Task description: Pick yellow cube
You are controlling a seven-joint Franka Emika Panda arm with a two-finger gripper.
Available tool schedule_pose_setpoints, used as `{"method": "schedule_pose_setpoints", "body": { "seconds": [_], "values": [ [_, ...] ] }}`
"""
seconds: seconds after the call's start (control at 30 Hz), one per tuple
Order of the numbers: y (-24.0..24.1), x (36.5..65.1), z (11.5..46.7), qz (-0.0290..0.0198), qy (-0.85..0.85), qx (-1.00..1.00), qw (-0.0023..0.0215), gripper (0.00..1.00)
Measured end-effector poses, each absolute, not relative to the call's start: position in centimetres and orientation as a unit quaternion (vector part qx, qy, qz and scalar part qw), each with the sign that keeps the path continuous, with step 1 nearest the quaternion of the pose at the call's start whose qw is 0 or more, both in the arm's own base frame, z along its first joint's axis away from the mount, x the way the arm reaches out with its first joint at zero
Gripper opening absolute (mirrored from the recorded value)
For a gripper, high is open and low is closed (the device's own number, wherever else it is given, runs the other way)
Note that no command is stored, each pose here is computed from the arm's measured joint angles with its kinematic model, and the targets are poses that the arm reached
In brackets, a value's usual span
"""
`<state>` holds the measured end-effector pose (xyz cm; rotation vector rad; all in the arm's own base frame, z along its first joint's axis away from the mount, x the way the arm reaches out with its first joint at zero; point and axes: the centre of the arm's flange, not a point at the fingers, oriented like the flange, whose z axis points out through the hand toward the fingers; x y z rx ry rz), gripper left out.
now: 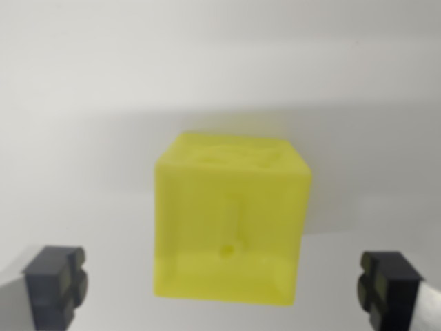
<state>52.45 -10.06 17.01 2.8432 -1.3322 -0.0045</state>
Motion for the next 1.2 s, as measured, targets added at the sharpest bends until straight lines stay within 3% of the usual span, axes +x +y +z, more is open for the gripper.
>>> {"method": "schedule_pose_setpoints", "body": {
  "seconds": [0.83, 1.2],
  "values": [
    [-10.2, 52.3, 11.9, -0.001, -0.424, 0.906, 0.0006, 1.0],
    [-10.2, 52.3, 11.8, -0.0007, -0.424, 0.906, 0.0003, 1.0]
  ]
}}
